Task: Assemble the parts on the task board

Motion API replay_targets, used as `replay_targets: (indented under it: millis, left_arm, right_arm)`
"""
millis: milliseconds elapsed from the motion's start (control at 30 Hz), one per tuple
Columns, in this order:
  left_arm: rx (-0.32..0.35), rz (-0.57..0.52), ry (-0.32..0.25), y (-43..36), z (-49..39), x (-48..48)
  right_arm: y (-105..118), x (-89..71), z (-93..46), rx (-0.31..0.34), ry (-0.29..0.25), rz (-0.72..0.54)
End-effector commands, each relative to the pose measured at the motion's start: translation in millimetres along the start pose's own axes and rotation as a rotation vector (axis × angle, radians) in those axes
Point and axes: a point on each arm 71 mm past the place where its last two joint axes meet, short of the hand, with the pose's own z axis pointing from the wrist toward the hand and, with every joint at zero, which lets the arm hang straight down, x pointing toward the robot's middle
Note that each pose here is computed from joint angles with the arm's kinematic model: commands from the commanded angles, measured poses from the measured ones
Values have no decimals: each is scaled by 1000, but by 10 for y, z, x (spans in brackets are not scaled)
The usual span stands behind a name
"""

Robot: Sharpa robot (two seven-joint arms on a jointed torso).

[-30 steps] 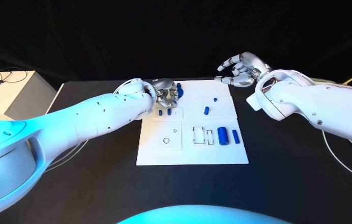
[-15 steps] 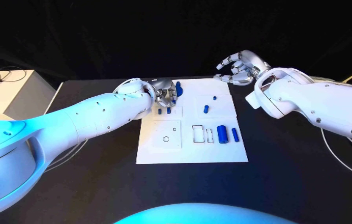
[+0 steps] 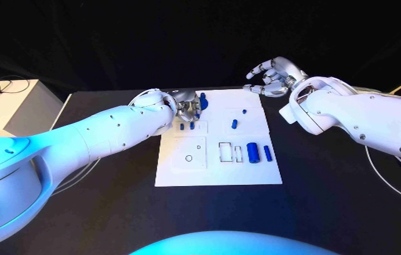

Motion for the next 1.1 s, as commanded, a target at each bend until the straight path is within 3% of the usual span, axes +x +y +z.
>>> replay_targets:
  millis: [33,467,700,933,1100]
  left_arm:
    - [11,7,2,-24,9,18]
    - [49,-23,-74,-37,-2,-30]
    - [77,-78,-134,-12,-57,-67]
    - [78,-118,-147,45,-133,-132]
    - [65,-134,-126,105,-198,-169]
  right_arm:
    - [21,14,-1,-15,8,-3]
    - [24,14,-4,-15,9,-3]
    - [22,12,-5,-15,9,-4]
    - [14,6,-8,-13,8,-5]
    - [5,-1,-11,-11,7,-6]
